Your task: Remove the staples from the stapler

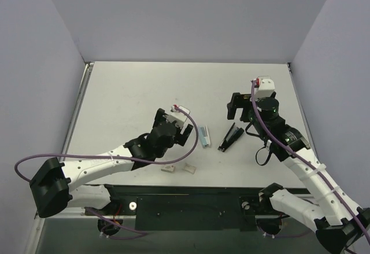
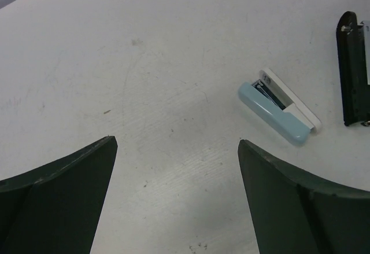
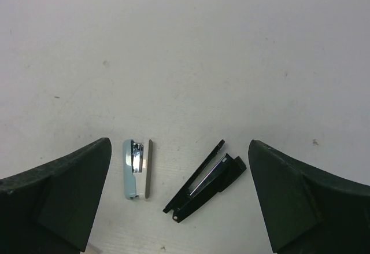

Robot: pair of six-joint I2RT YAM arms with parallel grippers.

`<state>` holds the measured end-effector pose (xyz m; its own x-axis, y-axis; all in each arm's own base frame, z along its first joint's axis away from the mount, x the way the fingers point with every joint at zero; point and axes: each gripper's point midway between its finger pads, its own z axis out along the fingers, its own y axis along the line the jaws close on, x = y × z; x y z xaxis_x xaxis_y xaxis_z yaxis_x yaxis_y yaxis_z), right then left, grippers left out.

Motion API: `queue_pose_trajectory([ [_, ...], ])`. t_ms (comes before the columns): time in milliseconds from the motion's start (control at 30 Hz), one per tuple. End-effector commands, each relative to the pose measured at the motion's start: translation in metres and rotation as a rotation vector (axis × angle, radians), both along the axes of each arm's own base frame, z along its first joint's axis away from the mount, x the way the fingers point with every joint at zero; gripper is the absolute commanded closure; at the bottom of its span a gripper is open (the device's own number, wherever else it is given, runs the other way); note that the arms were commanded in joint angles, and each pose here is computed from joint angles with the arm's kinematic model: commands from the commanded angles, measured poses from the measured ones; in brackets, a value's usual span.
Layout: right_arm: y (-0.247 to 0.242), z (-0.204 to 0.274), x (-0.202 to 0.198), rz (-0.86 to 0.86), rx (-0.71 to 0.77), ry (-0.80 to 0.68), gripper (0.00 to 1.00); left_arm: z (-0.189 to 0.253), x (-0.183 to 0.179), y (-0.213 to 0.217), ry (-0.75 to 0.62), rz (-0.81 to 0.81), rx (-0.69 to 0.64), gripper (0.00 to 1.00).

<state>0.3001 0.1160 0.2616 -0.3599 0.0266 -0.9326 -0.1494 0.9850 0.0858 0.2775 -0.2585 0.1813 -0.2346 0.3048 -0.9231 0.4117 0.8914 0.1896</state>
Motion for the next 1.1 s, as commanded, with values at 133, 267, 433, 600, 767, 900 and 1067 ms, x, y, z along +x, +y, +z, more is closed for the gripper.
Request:
queue_pose_trajectory([
  [133,-0.011,-0.010,-0.007,-0.093,0.079,0.010,0.00,0.016,-0.023,-0.017,0.023,-0.076,-0.113,0.03],
  [267,-0.015,-0.026,-0.006,-0.121,0.051,0.051,0.00,0.015,-0.024,-0.016,0.033,-0.057,-0.111,0.03],
  [433,-0.016,-0.039,-0.003,-0.155,0.036,0.110,0.02,0.008,-0.025,-0.008,0.055,-0.029,-0.085,0.03],
  [600,0.008,-0.050,-0.003,-0.066,0.062,0.174,0.05,0.010,-0.028,-0.003,0.062,-0.015,-0.109,0.03],
  [767,0.028,-0.074,0.000,0.014,0.029,0.276,0.10,0.013,-0.032,0.014,0.056,0.034,-0.147,0.03],
  [900,0.042,-0.088,0.008,0.056,-0.009,0.328,0.18,0.013,-0.037,0.024,0.067,0.050,-0.171,0.03],
  [1067,0.061,-0.102,0.017,0.126,-0.029,0.390,0.31,0.007,-0.043,0.038,0.062,0.061,-0.185,0.03],
])
